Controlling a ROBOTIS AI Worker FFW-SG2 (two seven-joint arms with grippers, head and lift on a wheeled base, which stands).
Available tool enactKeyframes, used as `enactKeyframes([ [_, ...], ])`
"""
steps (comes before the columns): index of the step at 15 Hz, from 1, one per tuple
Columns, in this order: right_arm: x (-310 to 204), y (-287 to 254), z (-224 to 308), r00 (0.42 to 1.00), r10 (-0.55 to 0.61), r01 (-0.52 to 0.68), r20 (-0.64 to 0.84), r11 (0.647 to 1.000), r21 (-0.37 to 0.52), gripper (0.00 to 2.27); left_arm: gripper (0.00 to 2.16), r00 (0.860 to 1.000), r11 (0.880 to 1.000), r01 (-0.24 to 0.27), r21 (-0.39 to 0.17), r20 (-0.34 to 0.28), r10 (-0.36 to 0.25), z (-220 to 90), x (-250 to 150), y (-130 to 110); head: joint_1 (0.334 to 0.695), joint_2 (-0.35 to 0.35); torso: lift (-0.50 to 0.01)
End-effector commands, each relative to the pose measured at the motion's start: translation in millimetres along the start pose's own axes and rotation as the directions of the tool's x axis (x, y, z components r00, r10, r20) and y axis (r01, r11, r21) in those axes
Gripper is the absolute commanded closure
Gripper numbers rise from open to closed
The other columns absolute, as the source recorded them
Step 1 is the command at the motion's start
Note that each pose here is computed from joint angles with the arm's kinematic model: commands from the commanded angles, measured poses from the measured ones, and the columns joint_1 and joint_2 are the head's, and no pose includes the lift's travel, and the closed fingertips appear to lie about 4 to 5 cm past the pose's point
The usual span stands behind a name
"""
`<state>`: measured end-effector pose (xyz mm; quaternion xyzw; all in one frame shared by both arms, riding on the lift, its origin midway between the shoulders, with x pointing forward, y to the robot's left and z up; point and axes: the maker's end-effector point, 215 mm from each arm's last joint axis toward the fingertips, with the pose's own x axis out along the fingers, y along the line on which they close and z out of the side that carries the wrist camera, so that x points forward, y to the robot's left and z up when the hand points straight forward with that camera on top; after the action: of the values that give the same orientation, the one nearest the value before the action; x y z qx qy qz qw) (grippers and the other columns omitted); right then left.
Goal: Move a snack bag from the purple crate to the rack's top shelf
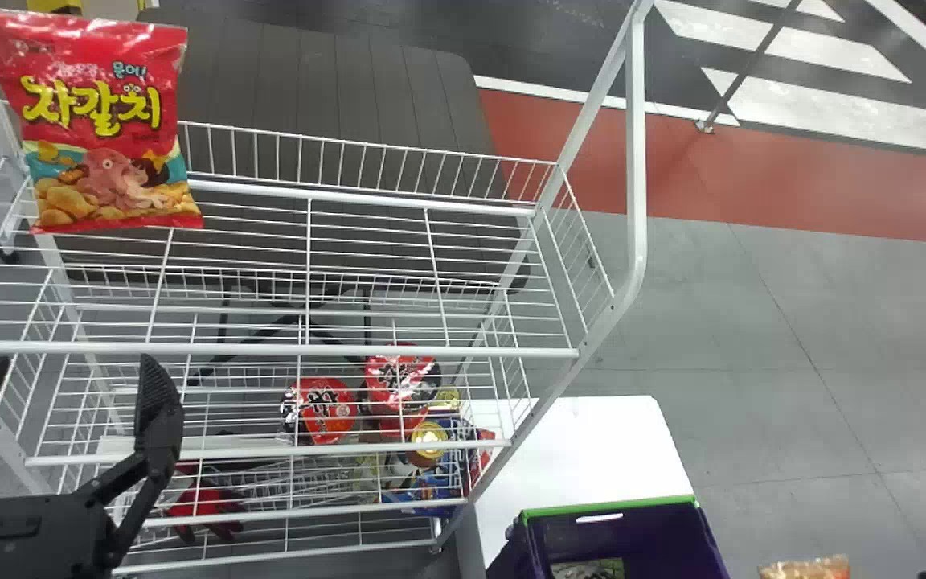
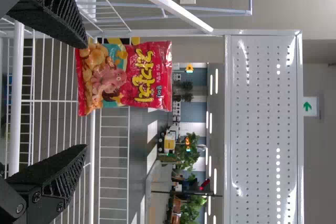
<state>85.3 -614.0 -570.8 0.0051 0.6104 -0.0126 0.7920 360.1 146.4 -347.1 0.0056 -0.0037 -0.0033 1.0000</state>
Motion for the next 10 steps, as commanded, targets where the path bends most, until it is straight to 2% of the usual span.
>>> enactKeyframes([
  [1,-29.7,3.5,28.9,0.996,-0.011,0.012,0.087,1.000,-0.009,2.02,0.15,1.000,1.000,0.000,0.000,0.000,0.000,-0.1,0.5,0.3,0.695,-0.350,-0.001],
  [6,-98.6,44.1,103.0,0.962,0.013,-0.005,0.273,1.000,-0.030,2.02,0.15,1.000,1.000,-0.004,0.002,0.003,0.004,1.8,0.5,3.1,0.695,-0.350,0.000],
  [10,-157.2,77.7,160.2,0.903,-0.003,-0.009,0.429,1.000,0.026,2.02,0.15,1.000,1.000,-0.001,0.004,0.003,0.001,2.5,-1.9,2.1,0.695,-0.350,0.000],
])
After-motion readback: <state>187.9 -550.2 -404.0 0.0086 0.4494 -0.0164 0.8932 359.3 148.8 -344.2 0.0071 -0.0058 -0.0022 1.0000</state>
